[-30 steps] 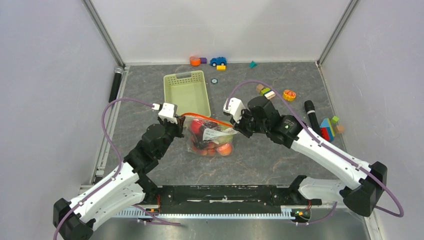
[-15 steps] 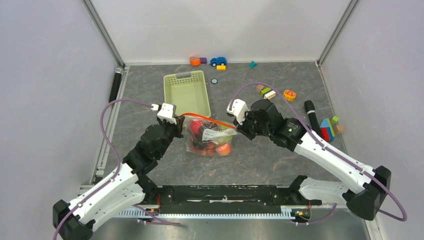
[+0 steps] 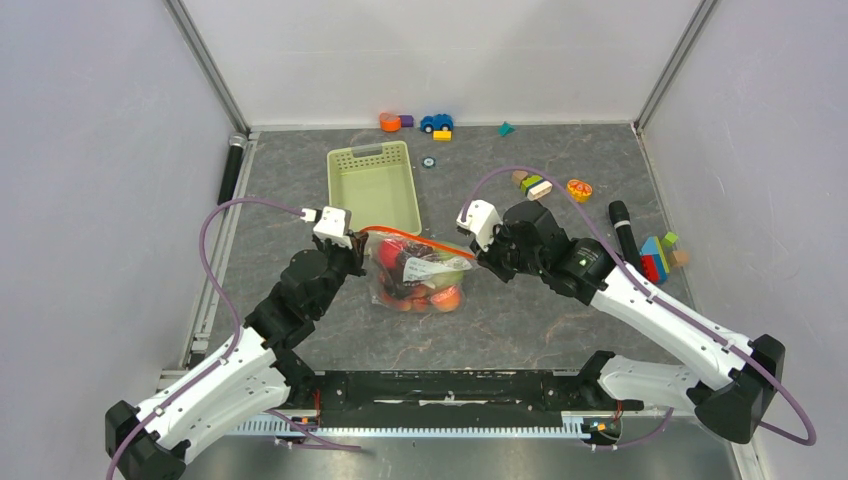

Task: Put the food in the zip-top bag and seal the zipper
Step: Zip the zipper food storage bag at the center of the board.

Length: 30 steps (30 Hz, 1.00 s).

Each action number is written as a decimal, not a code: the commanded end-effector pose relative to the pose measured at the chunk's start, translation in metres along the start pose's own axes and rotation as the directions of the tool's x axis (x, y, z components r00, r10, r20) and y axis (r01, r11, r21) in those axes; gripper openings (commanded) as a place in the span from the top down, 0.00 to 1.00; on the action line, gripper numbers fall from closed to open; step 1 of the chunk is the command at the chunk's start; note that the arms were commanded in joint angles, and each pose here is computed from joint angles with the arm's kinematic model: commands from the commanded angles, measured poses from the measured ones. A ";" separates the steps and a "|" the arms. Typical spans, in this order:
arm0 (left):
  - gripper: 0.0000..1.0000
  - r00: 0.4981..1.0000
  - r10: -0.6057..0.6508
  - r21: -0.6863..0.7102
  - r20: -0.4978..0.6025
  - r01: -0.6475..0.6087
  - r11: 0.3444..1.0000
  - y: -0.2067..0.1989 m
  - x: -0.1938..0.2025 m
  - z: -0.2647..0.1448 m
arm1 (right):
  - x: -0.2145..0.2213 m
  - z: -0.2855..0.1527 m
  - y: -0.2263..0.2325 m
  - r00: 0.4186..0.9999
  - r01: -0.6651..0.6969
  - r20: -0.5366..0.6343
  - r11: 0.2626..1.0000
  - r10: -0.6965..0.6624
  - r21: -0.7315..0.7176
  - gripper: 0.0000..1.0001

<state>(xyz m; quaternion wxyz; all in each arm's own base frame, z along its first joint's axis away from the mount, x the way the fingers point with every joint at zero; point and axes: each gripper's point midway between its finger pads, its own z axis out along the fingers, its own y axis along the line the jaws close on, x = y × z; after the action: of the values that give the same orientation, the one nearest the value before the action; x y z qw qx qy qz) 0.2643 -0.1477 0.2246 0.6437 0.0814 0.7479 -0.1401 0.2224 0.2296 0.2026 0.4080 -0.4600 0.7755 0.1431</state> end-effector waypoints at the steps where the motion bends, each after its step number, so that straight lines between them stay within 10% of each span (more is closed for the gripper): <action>1: 0.98 0.997 0.008 -0.089 0.072 -0.002 0.996 0.018 -0.019 -0.001 | 0.017 -0.006 -0.006 0.998 -0.018 -0.061 0.999 0.020 0.042 1.00; 26: 0.95 0.999 0.033 0.036 0.015 -0.034 0.999 -0.018 -0.015 0.033 | 0.031 -0.023 -0.020 0.993 -0.080 -0.068 0.985 0.092 0.155 1.00; 29: 0.02 0.999 0.032 0.114 -0.024 -0.029 0.993 -0.038 -0.017 0.042 | 0.023 -0.021 -0.028 0.990 -0.126 -0.038 0.975 0.135 0.183 1.00; 30: 0.00 0.999 0.022 0.113 -0.027 -0.019 0.993 -0.039 -0.020 0.044 | 0.023 -0.021 -0.033 0.987 -0.146 -0.034 0.968 0.156 0.203 1.00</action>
<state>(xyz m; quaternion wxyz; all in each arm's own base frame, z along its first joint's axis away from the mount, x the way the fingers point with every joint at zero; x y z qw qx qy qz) 0.2869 -0.1771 0.2052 0.6105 0.1178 0.7711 -0.1372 0.2224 0.1984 0.2000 0.4108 -0.4078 0.8089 0.1028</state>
